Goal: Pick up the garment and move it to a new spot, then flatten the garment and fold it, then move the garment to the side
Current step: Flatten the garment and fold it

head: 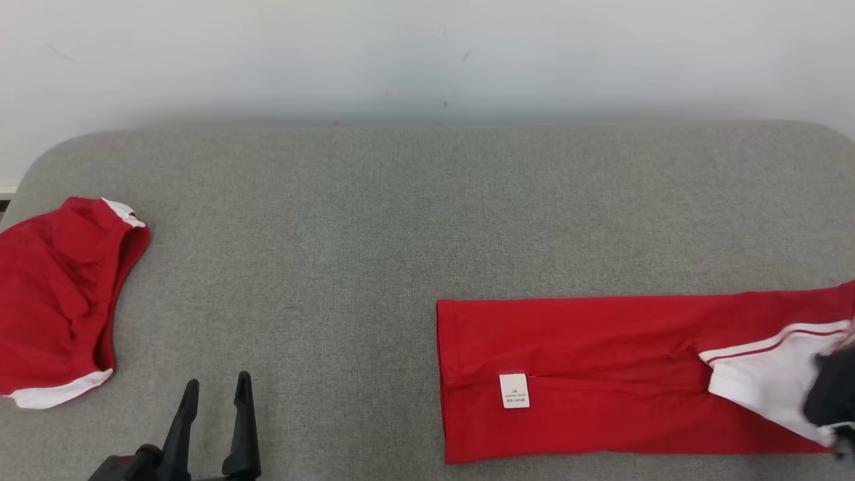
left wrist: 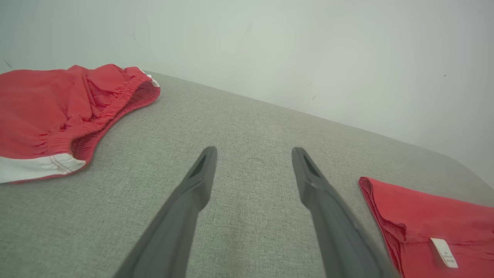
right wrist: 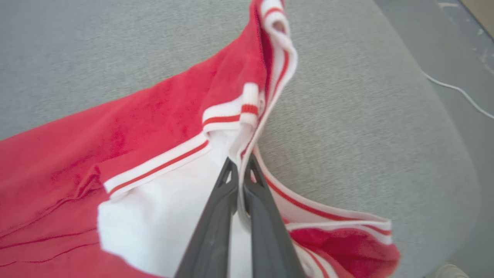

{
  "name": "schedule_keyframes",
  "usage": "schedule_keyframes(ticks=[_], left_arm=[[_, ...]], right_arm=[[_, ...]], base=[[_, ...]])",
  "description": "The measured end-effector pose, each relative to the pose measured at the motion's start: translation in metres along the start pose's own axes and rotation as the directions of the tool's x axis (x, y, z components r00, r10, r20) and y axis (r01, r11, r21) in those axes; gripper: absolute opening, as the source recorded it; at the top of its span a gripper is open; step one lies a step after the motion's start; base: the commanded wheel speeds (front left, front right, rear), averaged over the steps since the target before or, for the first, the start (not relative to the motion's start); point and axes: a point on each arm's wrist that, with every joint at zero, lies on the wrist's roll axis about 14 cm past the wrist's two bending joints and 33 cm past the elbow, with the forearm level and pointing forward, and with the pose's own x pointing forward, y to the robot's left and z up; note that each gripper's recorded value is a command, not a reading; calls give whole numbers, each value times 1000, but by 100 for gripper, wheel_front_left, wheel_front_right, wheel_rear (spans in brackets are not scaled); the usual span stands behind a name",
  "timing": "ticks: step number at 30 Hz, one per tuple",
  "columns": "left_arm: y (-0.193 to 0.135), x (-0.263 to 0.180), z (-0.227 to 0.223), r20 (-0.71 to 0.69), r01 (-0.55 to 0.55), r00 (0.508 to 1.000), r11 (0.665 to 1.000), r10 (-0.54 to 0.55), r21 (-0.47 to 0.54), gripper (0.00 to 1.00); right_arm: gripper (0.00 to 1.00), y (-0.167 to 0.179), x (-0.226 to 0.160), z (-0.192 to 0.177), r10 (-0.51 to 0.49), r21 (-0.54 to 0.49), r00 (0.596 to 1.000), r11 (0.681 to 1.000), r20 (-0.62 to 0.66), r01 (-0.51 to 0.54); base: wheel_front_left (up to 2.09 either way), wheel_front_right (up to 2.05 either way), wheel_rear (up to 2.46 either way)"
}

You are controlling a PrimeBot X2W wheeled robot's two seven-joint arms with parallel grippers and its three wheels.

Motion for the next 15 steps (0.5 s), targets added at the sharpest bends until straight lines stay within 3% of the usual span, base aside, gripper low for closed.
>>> schedule_keyframes(ticks=[4,8,15], left_arm=[[-2,-6,-1,-4,3,1000,1000,-3,-9,100],[-6,-8,4,12,17,1000,1000,-17,-12,100],[-4,-16,10,30,13,999,1000,-12,-12,100]], right_arm=[[0,59,-9,-14,180,56,983,982,-23,-178],[0,102,-24,-21,300,10,953,954,-41,-300],[0,181,-55,-28,497,-92,865,860,-71,-502]], base=[[0,0,0],[0,0,0],[0,0,0]])
